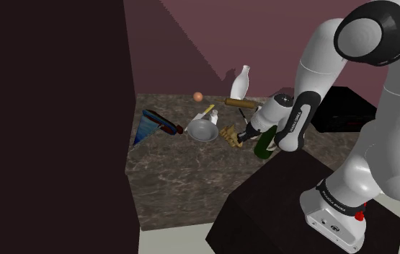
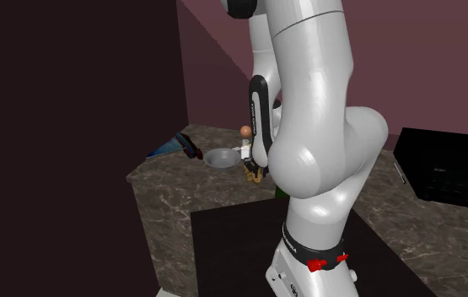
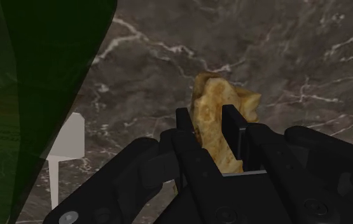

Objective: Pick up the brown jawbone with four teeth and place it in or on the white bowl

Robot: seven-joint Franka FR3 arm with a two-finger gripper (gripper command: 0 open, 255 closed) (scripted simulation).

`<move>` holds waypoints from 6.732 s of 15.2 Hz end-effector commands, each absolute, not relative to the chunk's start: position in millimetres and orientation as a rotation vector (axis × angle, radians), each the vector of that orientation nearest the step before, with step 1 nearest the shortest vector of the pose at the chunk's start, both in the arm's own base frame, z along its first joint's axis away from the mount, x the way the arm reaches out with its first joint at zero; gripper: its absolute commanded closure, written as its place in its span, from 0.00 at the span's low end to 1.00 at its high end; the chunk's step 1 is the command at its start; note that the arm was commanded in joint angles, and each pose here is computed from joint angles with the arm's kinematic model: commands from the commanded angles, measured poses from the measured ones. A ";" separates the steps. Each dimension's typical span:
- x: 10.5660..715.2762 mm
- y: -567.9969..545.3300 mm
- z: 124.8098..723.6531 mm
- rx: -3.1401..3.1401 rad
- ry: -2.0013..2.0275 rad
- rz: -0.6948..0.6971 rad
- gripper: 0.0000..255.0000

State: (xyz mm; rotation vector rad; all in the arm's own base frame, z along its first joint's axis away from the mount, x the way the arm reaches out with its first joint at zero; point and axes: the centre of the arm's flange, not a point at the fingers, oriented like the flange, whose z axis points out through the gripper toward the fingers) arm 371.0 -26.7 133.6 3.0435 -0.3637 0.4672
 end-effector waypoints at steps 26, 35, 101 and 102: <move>379.0 -36.4 154.6 3.037 -0.061 0.119 0.00; 378.8 -45.2 96.6 3.016 0.058 -0.018 0.00; 526.4 96.2 160.3 3.016 0.058 -0.018 1.00; 526.4 96.2 155.1 3.016 0.058 -0.018 1.00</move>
